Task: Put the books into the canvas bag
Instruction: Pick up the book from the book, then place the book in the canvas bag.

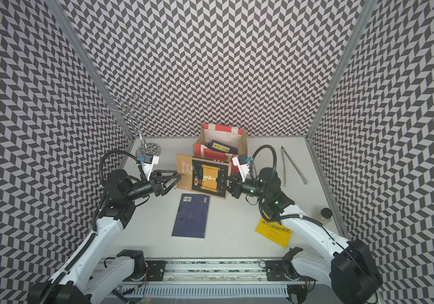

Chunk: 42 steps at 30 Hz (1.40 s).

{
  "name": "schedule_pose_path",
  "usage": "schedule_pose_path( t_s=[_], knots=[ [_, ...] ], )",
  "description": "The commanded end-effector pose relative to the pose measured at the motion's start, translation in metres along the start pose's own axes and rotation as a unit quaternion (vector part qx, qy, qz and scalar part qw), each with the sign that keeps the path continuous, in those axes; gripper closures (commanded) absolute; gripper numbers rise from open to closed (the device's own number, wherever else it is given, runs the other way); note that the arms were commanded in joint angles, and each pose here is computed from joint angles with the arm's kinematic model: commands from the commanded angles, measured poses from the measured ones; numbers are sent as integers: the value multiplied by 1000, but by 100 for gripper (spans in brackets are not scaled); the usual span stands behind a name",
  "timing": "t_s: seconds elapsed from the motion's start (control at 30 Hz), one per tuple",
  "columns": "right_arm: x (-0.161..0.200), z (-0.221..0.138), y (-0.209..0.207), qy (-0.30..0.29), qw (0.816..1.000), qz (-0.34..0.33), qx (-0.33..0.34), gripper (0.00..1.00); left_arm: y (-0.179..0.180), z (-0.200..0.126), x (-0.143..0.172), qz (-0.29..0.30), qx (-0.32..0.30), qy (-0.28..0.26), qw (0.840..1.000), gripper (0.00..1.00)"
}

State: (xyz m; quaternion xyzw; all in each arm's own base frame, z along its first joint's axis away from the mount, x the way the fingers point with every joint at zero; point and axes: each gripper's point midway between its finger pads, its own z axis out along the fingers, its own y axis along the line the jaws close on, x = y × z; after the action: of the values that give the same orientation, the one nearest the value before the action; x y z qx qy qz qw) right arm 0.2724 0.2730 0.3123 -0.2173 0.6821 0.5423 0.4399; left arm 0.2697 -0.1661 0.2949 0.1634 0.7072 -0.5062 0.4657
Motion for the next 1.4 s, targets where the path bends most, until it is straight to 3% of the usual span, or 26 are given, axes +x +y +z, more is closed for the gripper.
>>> schedule_pose_path(
  t_s=[0.0, 0.27, 0.53, 0.73, 1.1, 1.2, 1.3, 1.37],
  knots=[
    [-60, -2, -7, -29, 999, 19, 21, 100, 11, -4, -7, 20, -58, -11, 998, 19],
    [-129, 4, -95, -48, 989, 124, 66, 100, 22, -7, 7, 42, -99, -1, 994, 18],
    [-133, 33, -156, -10, 980, 161, 118, 100, 18, -6, 6, 54, -108, 0, 993, 13],
    [-126, 31, -172, -2, 966, 153, 207, 100, 18, -4, 5, 53, -108, 1, 993, 13],
    [-101, 56, -162, 1, 959, 199, 204, 99, 16, -4, 4, 55, -109, -4, 993, 12],
    [-100, 53, -171, -13, 952, 209, 222, 90, 14, -4, 4, 57, -110, -4, 992, 12],
    [-101, 52, -176, -21, 949, 210, 232, 69, 14, -4, 4, 58, -112, -4, 992, 12],
    [-102, 54, -178, -20, 950, 207, 234, 61, 13, -4, 3, 60, -112, -5, 992, 12]
  ],
)
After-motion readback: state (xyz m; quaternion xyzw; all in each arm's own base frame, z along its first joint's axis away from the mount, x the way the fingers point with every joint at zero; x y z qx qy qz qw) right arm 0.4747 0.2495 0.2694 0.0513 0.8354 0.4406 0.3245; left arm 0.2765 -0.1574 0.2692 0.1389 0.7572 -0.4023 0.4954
